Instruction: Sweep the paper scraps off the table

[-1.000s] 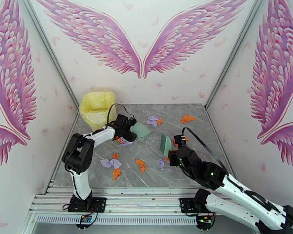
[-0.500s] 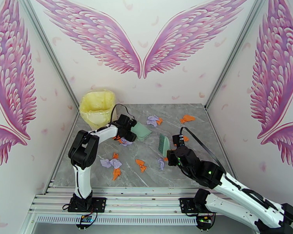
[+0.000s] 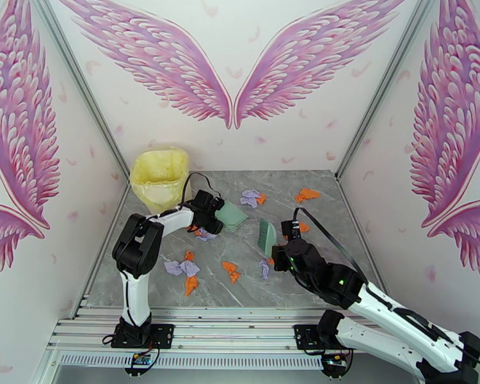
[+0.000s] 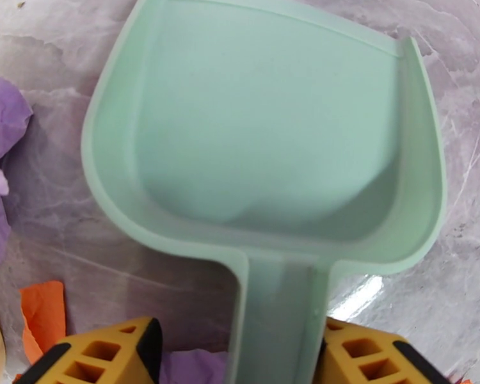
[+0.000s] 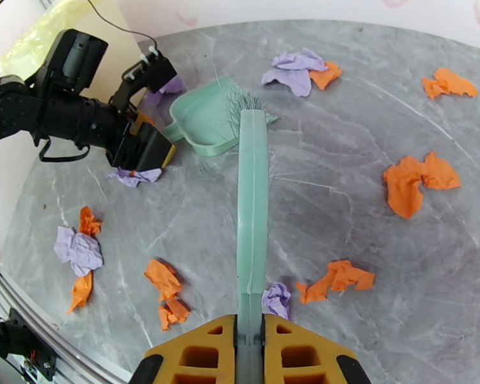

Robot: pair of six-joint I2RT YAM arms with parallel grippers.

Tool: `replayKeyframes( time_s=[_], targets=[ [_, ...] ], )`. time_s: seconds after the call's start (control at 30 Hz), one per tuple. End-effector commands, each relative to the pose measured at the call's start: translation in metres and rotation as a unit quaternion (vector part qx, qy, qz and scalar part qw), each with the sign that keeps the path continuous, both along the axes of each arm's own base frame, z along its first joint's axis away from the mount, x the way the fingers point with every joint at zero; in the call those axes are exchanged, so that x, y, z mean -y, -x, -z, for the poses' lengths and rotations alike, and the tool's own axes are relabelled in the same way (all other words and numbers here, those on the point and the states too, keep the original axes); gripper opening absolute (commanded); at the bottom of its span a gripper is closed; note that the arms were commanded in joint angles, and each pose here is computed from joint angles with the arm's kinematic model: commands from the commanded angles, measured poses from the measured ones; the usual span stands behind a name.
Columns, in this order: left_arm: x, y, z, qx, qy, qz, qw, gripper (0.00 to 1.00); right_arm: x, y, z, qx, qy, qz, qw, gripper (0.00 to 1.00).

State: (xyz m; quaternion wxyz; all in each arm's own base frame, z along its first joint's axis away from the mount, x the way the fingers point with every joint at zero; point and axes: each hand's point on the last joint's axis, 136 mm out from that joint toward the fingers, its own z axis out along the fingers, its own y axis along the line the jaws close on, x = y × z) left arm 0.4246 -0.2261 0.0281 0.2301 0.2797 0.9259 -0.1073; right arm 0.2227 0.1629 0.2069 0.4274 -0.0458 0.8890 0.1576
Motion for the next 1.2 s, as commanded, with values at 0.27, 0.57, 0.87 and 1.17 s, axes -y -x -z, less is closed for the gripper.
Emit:
replayKeyframes(
  time_s=[0.27, 0.57, 0.87, 1.17],
  targets=[
    [0.006, 0.007, 0.001, 0.015, -0.009, 0.021, 1.0, 0.48, -0.006, -0.004, 0.004, -0.002, -0.018, 0.001, 1.0, 0.0],
    [0.002, 0.009, 0.0, 0.029, -0.013, 0.018, 0.999, 0.57, -0.009, -0.004, 0.01, -0.011, -0.019, -0.002, 1.0, 0.0],
    [0.002, 0.008, -0.01, 0.05, -0.005, 0.016, 0.999, 0.58, -0.012, -0.004, 0.014, -0.016, -0.021, -0.005, 1.0, 0.0],
    [0.006, 0.009, -0.015, 0.053, 0.01, 0.021, 0.998, 0.57, -0.018, -0.006, 0.017, -0.021, -0.024, -0.01, 0.999, 0.0]
  ],
)
